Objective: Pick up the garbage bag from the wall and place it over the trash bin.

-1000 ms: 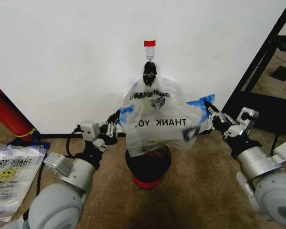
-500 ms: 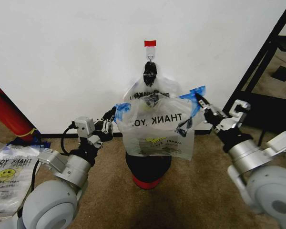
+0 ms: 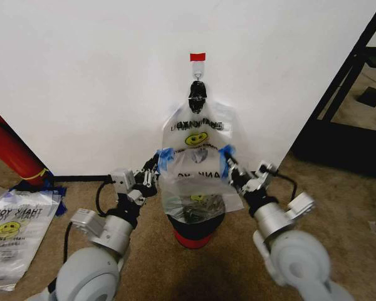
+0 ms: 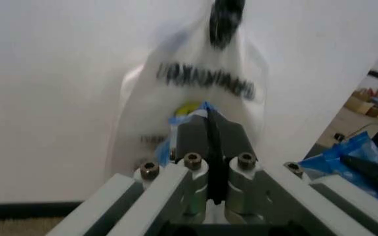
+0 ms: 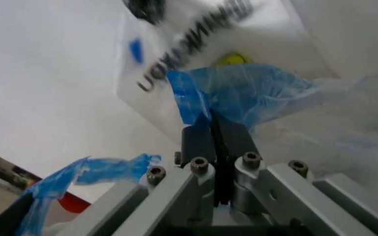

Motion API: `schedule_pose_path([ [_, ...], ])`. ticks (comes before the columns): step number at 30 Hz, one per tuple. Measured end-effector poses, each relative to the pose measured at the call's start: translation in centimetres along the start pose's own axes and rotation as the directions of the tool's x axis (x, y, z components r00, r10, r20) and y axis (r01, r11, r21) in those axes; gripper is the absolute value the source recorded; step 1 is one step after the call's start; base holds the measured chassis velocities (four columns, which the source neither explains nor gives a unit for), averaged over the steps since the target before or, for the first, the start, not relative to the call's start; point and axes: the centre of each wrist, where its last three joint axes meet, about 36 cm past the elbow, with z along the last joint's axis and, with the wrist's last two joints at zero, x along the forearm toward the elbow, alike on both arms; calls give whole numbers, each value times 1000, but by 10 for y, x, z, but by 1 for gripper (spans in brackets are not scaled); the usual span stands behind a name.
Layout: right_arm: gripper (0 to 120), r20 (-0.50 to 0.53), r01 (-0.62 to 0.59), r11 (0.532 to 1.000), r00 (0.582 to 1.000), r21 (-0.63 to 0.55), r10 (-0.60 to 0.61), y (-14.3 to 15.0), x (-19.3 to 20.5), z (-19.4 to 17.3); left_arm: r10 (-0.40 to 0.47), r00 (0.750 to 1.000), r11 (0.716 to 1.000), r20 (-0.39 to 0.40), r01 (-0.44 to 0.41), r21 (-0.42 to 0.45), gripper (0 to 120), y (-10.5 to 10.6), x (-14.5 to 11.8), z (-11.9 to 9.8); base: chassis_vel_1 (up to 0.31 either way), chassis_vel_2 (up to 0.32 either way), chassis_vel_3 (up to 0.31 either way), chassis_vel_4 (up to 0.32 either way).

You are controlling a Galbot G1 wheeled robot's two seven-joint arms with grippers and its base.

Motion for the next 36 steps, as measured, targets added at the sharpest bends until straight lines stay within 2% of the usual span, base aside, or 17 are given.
schedule_pose_path([
  [5,0,1,0,1000,1000,-27,0,5,3,11,6,1000,998,12,-5,-60,0,3,-2,21,0,0,0,0],
  [11,0,46,10,997,999,-71,-7,17,-14,35,-24,1000,995,20,26,-101,0,18,-9,30,0,0,0,0],
  [14,0,66,24,996,998,-88,-18,25,-18,34,-31,999,995,24,33,-96,0,19,-7,30,0,0,0,0],
  [18,0,106,68,992,993,-105,-57,40,-20,23,-32,998,996,60,37,-85,0,17,-8,17,0,0,0,0],
  [20,0,121,91,989,990,-115,-77,48,-23,18,-34,994,995,101,43,-89,0,22,-13,-5,0,0,0,0],
  [23,0,105,71,988,993,-135,-57,48,-26,28,-39,994,995,98,47,-85,0,24,-12,-12,0,0,0,0],
  [28,0,47,-14,994,999,-110,19,28,-20,58,-35,999,997,17,36,-61,0,11,8,21,0,0,0,0],
  [31,0,37,-44,994,998,-97,48,19,-15,64,-33,999,998,-9,33,-52,0,7,12,33,0,0,0,0],
  [36,0,13,-120,993,993,-8,120,-2,9,78,-38,996,998,-83,34,-48,0,-4,27,61,0,0,0,0],
])
